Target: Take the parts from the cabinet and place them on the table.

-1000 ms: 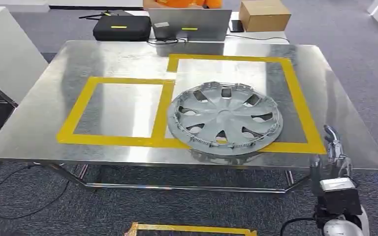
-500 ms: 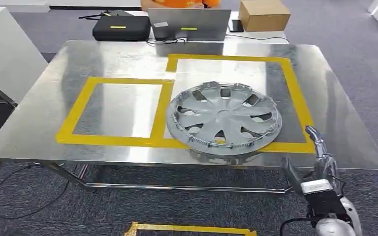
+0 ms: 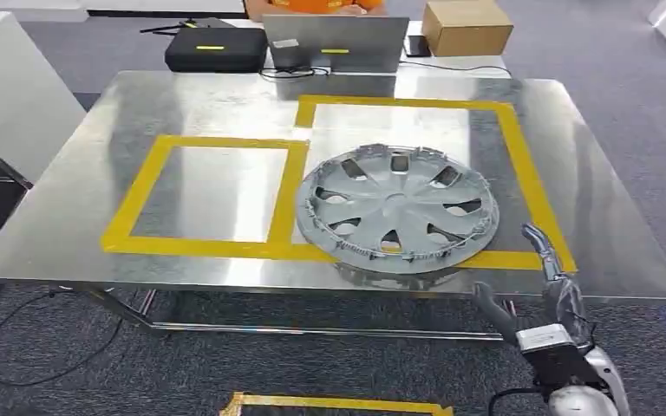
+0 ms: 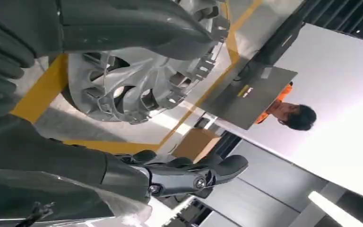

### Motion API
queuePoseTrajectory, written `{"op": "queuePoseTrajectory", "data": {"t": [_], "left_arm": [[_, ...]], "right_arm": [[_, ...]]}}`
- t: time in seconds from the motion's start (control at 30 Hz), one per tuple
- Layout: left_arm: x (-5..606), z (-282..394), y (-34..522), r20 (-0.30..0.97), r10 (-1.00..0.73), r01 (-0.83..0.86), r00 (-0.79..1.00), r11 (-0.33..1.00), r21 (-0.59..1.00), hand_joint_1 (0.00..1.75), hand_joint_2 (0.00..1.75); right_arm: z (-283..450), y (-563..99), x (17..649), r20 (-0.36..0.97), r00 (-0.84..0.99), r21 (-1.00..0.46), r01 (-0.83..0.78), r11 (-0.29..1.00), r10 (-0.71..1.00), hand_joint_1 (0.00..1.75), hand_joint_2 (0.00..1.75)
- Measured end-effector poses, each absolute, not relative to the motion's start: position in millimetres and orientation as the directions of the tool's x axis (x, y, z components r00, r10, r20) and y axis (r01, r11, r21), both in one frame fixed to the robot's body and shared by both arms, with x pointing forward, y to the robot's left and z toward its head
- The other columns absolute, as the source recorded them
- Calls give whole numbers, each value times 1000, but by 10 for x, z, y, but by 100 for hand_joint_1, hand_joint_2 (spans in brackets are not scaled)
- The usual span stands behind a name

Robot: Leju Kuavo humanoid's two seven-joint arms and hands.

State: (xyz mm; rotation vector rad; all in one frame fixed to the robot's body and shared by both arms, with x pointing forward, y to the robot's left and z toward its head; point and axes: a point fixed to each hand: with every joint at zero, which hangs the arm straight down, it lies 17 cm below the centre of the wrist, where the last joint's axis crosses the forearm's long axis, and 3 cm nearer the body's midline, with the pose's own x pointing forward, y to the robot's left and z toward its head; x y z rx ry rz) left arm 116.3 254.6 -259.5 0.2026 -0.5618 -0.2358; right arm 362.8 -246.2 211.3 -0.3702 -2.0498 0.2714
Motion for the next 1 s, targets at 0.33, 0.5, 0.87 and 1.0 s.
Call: {"op": "queuePoseTrajectory", "data": {"t": [0.33, 0.5, 0.87, 1.0], "left_arm": [[1114, -2616, 2553, 483, -236, 131, 843, 962, 241, 0, 0], [1109, -2617, 2540, 481, -226, 122, 847, 963, 238, 0, 0], [1113, -2621, 2597, 469, -225, 107, 854, 958, 265, 0, 0], [1128, -2617, 2596, 470, -226, 106, 853, 958, 267, 0, 0]], "right_arm": [[2075, -2587, 3605, 829, -428, -305, 196, 932, 361, 0, 0], [2118, -2596, 3590, 826, -435, -297, 203, 933, 358, 0, 0], [2139, -2608, 3578, 826, -435, -290, 217, 932, 358, 0, 0], [2148, -2612, 3582, 825, -437, -290, 219, 932, 359, 0, 0]]}}
